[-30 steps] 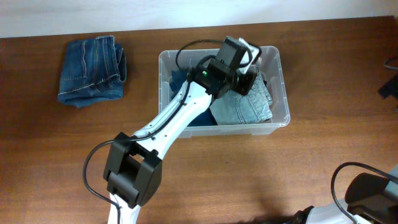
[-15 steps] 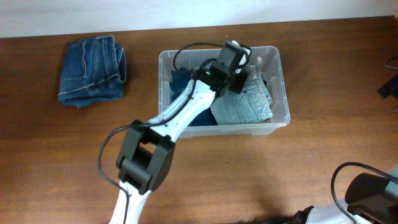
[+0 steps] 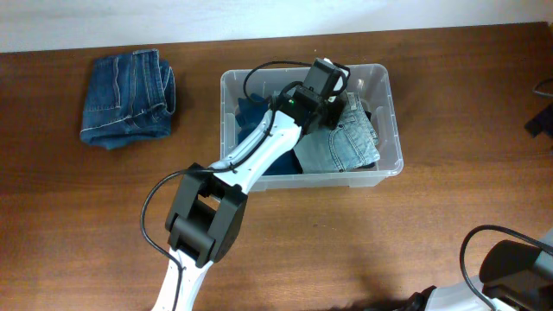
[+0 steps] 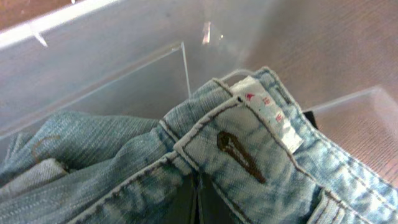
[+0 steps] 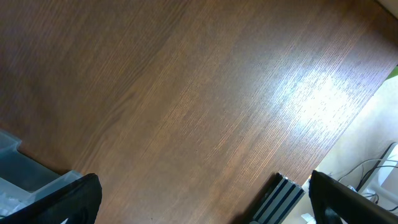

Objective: Pack container
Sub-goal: 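Press the jeans down into the bin with the left gripper, then move the left gripper left and down to the dark-blue jeans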

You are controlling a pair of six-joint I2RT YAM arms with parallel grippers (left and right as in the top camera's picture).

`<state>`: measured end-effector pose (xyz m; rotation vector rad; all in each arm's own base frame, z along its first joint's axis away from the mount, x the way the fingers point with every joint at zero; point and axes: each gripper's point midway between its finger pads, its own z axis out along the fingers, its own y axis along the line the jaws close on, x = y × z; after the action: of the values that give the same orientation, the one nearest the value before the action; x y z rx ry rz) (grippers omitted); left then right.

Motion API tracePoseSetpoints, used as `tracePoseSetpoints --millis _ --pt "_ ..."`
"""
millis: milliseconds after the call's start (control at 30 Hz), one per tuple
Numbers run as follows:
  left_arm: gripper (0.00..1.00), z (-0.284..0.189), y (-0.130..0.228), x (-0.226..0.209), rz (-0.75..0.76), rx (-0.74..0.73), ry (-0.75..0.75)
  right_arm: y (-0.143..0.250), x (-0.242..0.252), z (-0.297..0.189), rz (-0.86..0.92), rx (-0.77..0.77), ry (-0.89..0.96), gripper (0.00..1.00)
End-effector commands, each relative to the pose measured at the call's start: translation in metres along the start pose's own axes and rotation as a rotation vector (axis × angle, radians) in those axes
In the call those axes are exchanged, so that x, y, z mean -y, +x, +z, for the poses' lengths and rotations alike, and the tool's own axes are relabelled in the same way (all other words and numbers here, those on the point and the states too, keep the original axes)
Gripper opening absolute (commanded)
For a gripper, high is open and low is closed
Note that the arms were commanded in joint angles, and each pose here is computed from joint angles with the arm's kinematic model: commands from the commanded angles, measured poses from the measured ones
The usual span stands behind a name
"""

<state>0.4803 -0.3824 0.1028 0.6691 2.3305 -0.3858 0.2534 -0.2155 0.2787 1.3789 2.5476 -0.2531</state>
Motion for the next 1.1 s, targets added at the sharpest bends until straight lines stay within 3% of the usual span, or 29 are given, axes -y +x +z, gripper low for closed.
tracePoseSetpoints --millis 0,133,167,233,267,300,433,600,833,1000,1033,1067 --pt "0.07 -0.038 -0.041 0.004 0.017 0.101 0.009 -0.001 0.001 0.002 0.014 -0.002 0.006 0.98" --pt "0.23 -0.067 -0.06 -0.015 0.003 0.149 -0.08 -0.001 0.001 0.002 0.014 -0.002 0.007 0.98" --pt "0.4 -0.077 -0.064 -0.022 -0.002 0.16 -0.109 -0.001 0.001 0.002 0.014 -0.002 0.006 0.98" --pt "0.87 -0.1 -0.073 -0.039 -0.018 0.182 -0.17 -0.001 0.001 0.002 0.014 -0.002 0.007 0.98" --pt "0.96 -0.112 -0.078 -0.048 -0.027 0.193 -0.199 -0.001 0.001 0.002 0.014 -0.002 0.007 0.98" --pt "0.99 -0.128 -0.082 -0.06 -0.039 0.204 -0.234 -0.001 0.001 0.002 0.014 -0.002 0.006 0.98" --pt "0.99 -0.199 -0.089 -0.128 -0.094 0.233 -0.421 -0.001 0.001 0.002 0.014 -0.002 0.006 0.98" --pt "0.99 -0.245 -0.072 -0.224 -0.216 0.221 -0.609 -0.001 0.001 0.002 0.014 -0.002 0.007 0.98" --pt "0.99 -0.271 0.003 -0.362 -0.542 0.138 -0.799 -0.001 0.001 0.002 0.013 -0.002 0.007 0.98" --pt "0.98 -0.253 0.056 -0.417 -0.653 0.048 -0.779 -0.001 0.001 0.002 0.014 -0.002 0.006 0.98" --pt "0.93 -0.248 0.069 -0.428 -0.672 0.022 -0.79 -0.001 0.001 0.002 0.014 -0.002 0.007 0.99" --pt "0.78 -0.243 0.08 -0.437 -0.687 0.002 -0.797 -0.001 0.001 0.002 0.014 -0.002 0.006 0.98"
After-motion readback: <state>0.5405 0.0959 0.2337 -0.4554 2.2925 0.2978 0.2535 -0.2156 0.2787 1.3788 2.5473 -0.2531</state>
